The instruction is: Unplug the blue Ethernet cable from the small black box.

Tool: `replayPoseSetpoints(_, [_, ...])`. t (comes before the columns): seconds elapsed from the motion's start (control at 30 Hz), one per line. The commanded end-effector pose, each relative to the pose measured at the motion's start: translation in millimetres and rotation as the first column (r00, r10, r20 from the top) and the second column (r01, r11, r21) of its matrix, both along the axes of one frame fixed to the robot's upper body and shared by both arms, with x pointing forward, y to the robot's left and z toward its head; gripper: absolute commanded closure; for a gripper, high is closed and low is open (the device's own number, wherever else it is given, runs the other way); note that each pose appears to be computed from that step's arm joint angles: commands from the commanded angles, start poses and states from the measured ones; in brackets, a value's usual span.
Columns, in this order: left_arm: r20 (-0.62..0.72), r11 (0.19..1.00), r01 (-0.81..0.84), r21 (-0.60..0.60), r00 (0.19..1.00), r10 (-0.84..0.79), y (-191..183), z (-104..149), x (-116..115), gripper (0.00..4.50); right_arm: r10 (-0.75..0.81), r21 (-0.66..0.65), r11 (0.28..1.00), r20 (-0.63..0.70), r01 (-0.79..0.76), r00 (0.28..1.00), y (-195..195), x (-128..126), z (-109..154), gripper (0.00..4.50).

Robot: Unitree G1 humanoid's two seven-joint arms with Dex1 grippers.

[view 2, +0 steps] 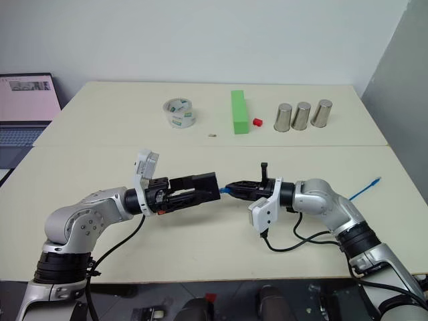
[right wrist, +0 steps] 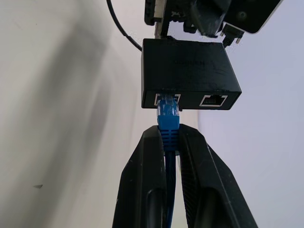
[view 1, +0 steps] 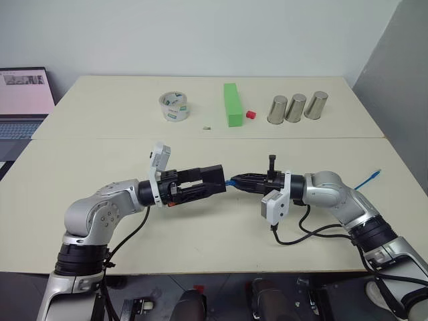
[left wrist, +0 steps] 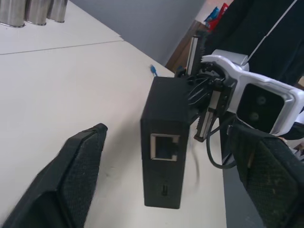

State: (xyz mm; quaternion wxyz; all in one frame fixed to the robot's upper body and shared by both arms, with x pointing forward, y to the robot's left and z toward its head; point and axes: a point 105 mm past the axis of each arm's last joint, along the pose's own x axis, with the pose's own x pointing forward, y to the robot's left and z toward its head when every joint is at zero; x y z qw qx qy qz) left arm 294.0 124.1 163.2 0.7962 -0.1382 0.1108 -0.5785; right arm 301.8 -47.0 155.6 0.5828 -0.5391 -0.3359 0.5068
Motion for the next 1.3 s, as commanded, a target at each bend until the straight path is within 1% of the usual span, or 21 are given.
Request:
replayPoseSetpoints(0.03, [0.032,1.000,0.019,-0.009,0.999,-0.019,1.7,11.4,-3.4,1.03,0.020,0.034,0.999,0.039,-0.021,0.999,1.0,-1.4,14.6,4.37])
replayPoseSetpoints(0.07, [0.030,1.000,0.022,-0.008,0.999,-0.022,1.1,11.0,-3.9,1.14,0.020,0.034,0.999,0.039,-0.022,0.999,1.0,-1.7,14.6,4.37])
replayPoseSetpoints(0.17, [0.022,1.000,0.030,-0.004,0.999,-0.030,-1.9,9.0,-4.3,1.91,0.022,0.040,0.999,0.039,-0.024,0.999,1.7,-2.9,14.9,4.37])
replayPoseSetpoints(0.2, [0.021,1.000,0.031,-0.002,0.999,-0.031,-2.5,8.4,-4.1,2.02,0.024,0.041,0.999,0.040,-0.025,0.999,2.0,-3.3,15.0,4.37])
replayPoseSetpoints(0.33, [0.018,0.999,0.040,0.013,0.999,-0.040,-3.6,5.7,-4.5,2.98,0.038,0.056,0.998,0.050,-0.041,0.998,3.8,-6.4,16.6,4.37])
replayPoseSetpoints(0.37, [0.017,0.999,0.044,0.018,0.999,-0.045,-4.4,4.9,-4.9,3.08,0.043,0.059,0.997,0.055,-0.046,0.998,4.6,-7.4,17.2,4.37])
replayPoseSetpoints(0.43, [0.016,0.998,0.049,0.029,0.999,-0.050,-5.5,2.9,-4.8,3.58,0.056,0.058,0.996,0.064,-0.060,0.996,7.1,-9.6,18.0,4.37])
replayPoseSetpoints(0.47, [0.016,0.998,0.048,0.032,0.999,-0.048,-5.4,2.1,-4.2,3.73,0.074,0.046,0.996,0.059,-0.076,0.996,8.6,-11.9,16.4,4.37])
replayPoseSetpoints(0.57, [0.015,0.998,0.042,0.048,0.999,-0.043,-3.7,-0.6,-2.6,3.73,0.120,0.037,0.992,0.044,-0.122,0.992,10.4,-20.4,15.4,4.37])
replayPoseSetpoints(0.6, [0.015,0.998,0.040,0.050,0.999,-0.041,-3.1,-0.8,-2.1,3.73,0.121,0.035,0.992,0.035,-0.122,0.992,10.1,-21.2,14.9,3.67])
replayPoseSetpoints(0.77, [0.032,0.997,0.045,0.066,0.998,-0.047,-1.5,-0.4,-0.3,3.73,0.112,-0.021,0.993,-0.064,-0.114,0.992,4.8,-25.3,12.2,2.49])
replayPoseSetpoints(0.87, [0.066,0.995,0.058,0.082,0.996,-0.064,-2.0,-0.3,0.2,3.73,0.088,-0.041,0.994,-0.225,-0.100,0.970,-0.1,-33.4,12.5,1.67])
replayPoseSetpoints(0.9, [0.074,0.994,0.067,0.089,0.995,-0.074,-2.7,-0.8,-0.1,3.73,0.083,-0.043,0.994,-0.277,-0.098,0.957,-1.6,-37.8,13.7,1.50])
replayPoseSetpoints(0.93, [0.085,0.992,0.083,0.099,0.992,-0.092,-3.9,-1.0,-1.1,3.73,0.065,-0.022,0.997,-0.372,-0.079,0.926,-3.0,-42.0,15.6,1.25])
replayPoseSetpoints(0.97, [0.108,0.988,0.112,0.109,0.986,-0.124,-6.0,-0.8,-3.6,3.73,0.053,0.039,0.999,-0.500,-0.038,0.865,-3.1,-44.7,21.7,1.21])
replayPoseSetpoints(1.03, [0.130,0.980,0.154,0.126,0.977,-0.171,-8.1,-1.6,-7.4,3.73,0.048,0.098,0.995,-0.676,0.024,0.736,-2.3,-48.9,27.0,1.19])
replayPoseSetpoints(1.07, [0.134,0.977,0.169,0.129,0.973,-0.186,-9.0,-2.0,-8.9,3.73,0.047,0.111,0.993,-0.733,0.051,0.679,-1.9,-49.5,28.7,1.19])
replayPoseSetpoints(1.1, [0.139,0.973,0.192,0.128,0.968,-0.210,-10.8,-1.2,-11.6,3.73,0.053,0.133,0.987,-0.800,0.092,0.598,-1.3,-46.5,30.6,1.19])
replayPoseSetpoints(1.17, [0.154,0.965,0.232,0.126,0.956,-0.250,-13.9,1.8,-16.4,3.73,0.049,0.128,0.980,-0.899,0.155,0.436,-1.6,-42.9,28.7,1.19])
replayPoseSetpoints(1.2, [0.161,0.962,0.244,0.125,0.952,-0.262,-14.7,3.1,-17.8,3.73,0.041,0.111,0.980,-0.926,0.167,0.375,-2.1,-43.4,26.6,1.19])
replayPoseSetpoints(1.3, [0.181,0.959,0.259,0.111,0.944,-0.276,-14.9,8.6,-18.5,3.73,0.028,0.085,0.976,-0.963,0.202,0.269,-3.4,-41.7,22.0,1.19])
